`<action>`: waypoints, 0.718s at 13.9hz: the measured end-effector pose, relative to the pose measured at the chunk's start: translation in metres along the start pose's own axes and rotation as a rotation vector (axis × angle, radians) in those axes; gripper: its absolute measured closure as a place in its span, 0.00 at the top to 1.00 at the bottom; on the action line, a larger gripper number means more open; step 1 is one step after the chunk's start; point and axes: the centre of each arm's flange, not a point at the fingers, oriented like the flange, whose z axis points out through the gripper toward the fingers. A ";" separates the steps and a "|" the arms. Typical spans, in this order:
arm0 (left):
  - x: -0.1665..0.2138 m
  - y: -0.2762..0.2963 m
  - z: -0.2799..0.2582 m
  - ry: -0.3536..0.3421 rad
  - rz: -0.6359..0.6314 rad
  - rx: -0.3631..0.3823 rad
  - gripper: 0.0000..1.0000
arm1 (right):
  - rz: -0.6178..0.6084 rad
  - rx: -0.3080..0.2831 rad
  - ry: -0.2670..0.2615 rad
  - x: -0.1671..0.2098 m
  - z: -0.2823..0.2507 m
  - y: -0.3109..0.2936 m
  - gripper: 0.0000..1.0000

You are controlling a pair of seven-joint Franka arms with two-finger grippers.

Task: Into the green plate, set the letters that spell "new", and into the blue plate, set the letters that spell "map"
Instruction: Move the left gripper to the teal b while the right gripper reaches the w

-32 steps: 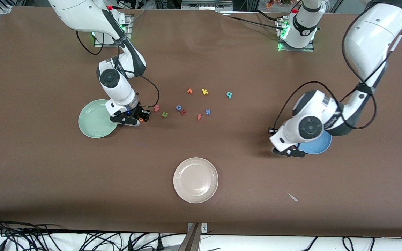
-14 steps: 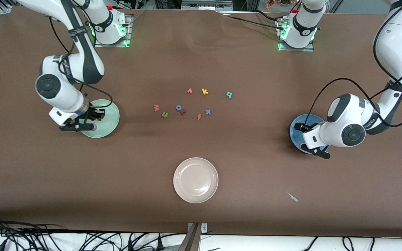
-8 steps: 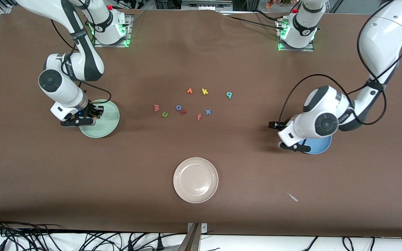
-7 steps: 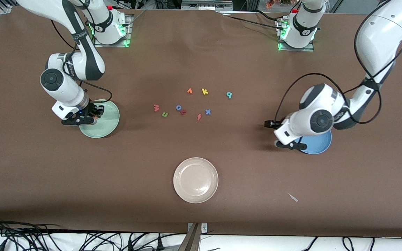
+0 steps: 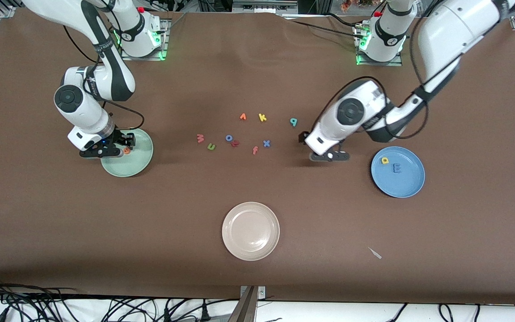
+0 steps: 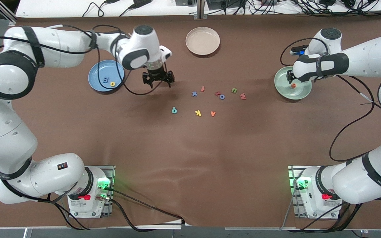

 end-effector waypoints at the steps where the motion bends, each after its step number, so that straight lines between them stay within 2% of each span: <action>1: -0.013 0.018 0.003 0.020 0.003 0.013 1.00 | 0.019 0.005 0.003 0.000 -0.001 -0.011 0.64; 5: -0.059 0.057 0.023 0.042 0.071 0.042 0.98 | 0.118 0.047 0.017 -0.004 -0.010 -0.090 0.65; 6: -0.068 0.060 0.029 0.046 0.095 0.041 0.96 | 0.147 0.058 0.018 -0.007 -0.013 -0.110 0.67; 10: -0.094 0.058 0.056 0.076 0.204 0.051 0.94 | 0.242 0.085 0.010 -0.026 -0.018 -0.180 0.67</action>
